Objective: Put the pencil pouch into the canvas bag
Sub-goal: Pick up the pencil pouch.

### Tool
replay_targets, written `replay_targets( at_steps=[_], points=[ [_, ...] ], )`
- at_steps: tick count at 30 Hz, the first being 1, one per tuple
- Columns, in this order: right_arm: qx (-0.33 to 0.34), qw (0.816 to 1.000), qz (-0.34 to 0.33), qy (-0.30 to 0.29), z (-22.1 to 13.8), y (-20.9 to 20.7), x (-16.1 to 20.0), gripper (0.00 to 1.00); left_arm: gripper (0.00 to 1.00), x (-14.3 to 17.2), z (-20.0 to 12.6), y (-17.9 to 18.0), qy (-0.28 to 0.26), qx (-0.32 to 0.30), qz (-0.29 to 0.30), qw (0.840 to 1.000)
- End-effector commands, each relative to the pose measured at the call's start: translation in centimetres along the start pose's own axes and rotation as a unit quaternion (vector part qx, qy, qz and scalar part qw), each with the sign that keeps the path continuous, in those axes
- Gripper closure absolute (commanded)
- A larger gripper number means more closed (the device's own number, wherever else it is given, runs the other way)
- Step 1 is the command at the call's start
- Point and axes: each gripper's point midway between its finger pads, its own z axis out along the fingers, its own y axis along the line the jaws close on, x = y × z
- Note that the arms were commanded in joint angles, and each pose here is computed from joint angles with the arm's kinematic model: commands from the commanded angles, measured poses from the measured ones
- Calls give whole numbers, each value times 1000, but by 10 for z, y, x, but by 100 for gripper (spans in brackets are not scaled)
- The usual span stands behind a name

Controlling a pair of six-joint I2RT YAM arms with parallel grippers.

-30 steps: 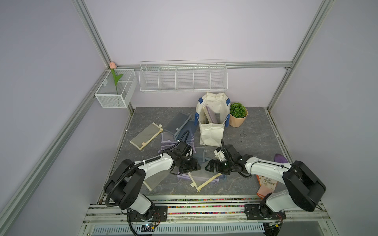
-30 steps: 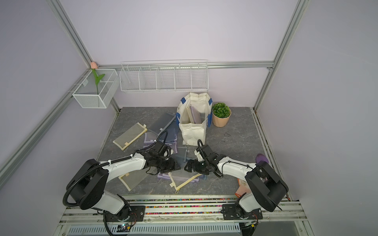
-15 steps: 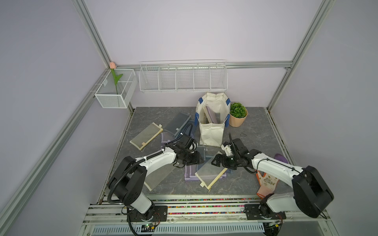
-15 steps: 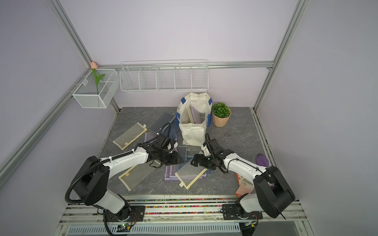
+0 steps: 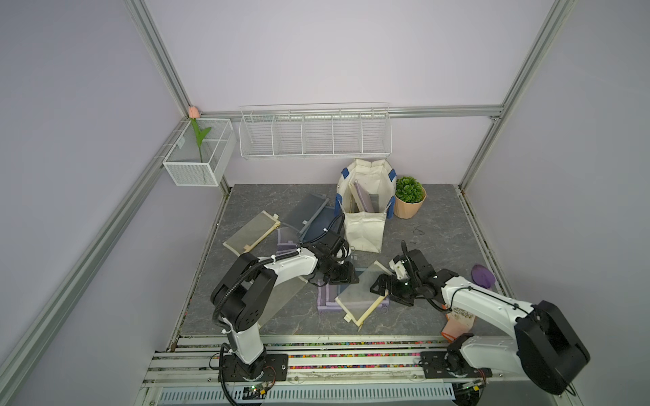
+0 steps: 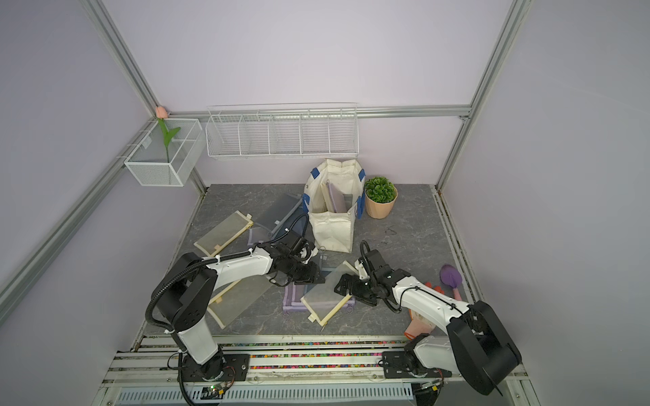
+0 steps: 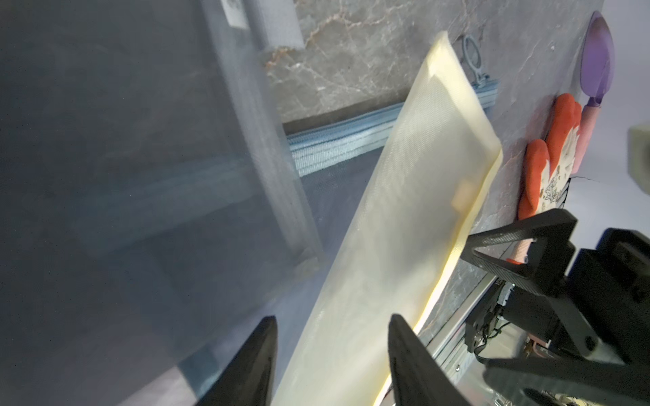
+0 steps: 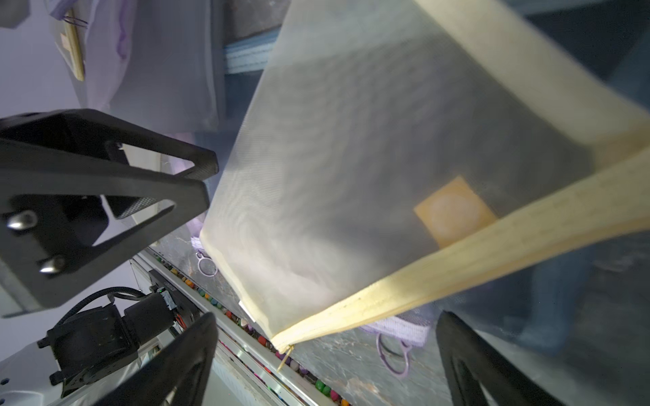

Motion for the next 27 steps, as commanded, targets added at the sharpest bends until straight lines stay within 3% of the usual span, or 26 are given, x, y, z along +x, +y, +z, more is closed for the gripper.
replay_targets(
  at_steps=[1,7,13,19,27],
  points=[
    [-13,1000,7,0,11,1,-6,2,48,3,6,-8,6,17,19,1000],
    [-27,1000,7,-6,19,4,-12,5,53,15,12,-28,17,52,28,998],
    [-31,999,10,-15,15,3,-10,11,68,22,9,-51,11,94,34,995],
    [-34,999,4,-31,0,9,-10,27,98,19,-5,-66,-4,109,39,993],
    [1,997,-27,-68,-55,16,-9,11,100,9,-80,-96,-52,84,62,993]
  ],
)
